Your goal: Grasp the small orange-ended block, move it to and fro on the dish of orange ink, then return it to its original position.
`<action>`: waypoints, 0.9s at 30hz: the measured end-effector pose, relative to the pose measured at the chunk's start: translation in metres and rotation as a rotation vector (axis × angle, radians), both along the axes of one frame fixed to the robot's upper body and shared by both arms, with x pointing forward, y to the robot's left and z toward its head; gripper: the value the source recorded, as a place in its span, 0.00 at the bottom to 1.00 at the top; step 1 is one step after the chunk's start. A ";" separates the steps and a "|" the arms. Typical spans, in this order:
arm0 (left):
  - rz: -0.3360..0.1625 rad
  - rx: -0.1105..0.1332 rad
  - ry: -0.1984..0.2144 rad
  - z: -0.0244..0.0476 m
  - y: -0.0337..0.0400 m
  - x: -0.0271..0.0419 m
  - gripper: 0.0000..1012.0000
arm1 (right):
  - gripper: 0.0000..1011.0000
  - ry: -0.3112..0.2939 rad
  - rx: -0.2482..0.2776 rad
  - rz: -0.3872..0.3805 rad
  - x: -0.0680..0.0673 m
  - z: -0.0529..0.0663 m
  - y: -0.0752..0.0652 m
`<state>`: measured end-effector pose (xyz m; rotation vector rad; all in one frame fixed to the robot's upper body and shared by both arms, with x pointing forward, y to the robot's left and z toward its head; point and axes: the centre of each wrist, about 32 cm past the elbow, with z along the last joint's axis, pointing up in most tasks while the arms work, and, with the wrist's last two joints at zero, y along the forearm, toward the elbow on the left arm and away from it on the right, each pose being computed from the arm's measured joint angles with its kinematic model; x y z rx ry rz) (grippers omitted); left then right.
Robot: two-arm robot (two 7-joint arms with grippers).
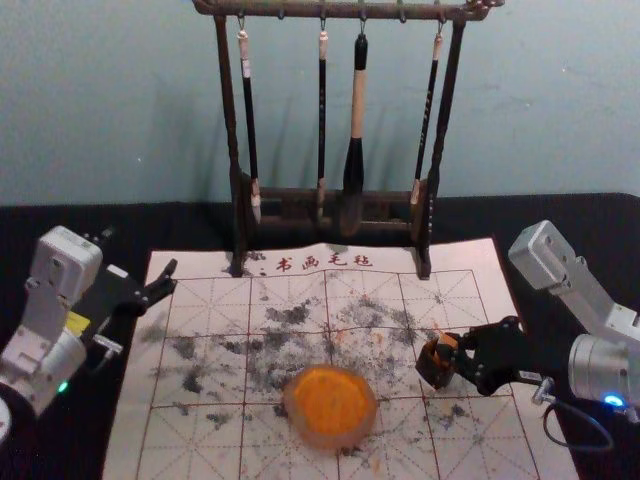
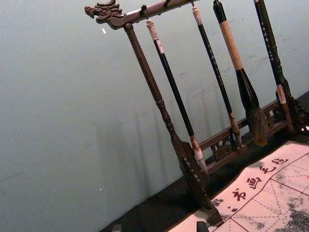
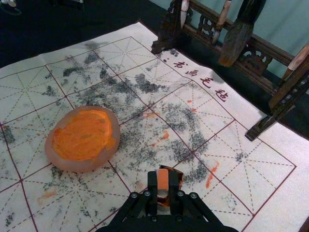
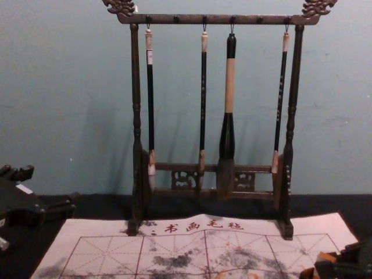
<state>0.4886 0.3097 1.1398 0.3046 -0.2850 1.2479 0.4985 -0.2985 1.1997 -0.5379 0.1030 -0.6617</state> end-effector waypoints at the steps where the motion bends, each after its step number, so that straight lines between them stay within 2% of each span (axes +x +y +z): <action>1: 0.000 0.000 0.000 0.0000 0.0000 0.0000 0.99 | 0.09 0.000 0.000 0.000 0.000 0.000 0.000; 17: 0.000 0.000 0.000 0.0000 0.0000 0.0000 0.99 | 0.09 0.000 -0.001 0.001 0.000 0.000 0.000; 27: 0.000 0.000 0.000 0.0000 0.0000 0.0000 0.99 | 0.38 0.000 0.000 0.001 0.000 0.000 0.000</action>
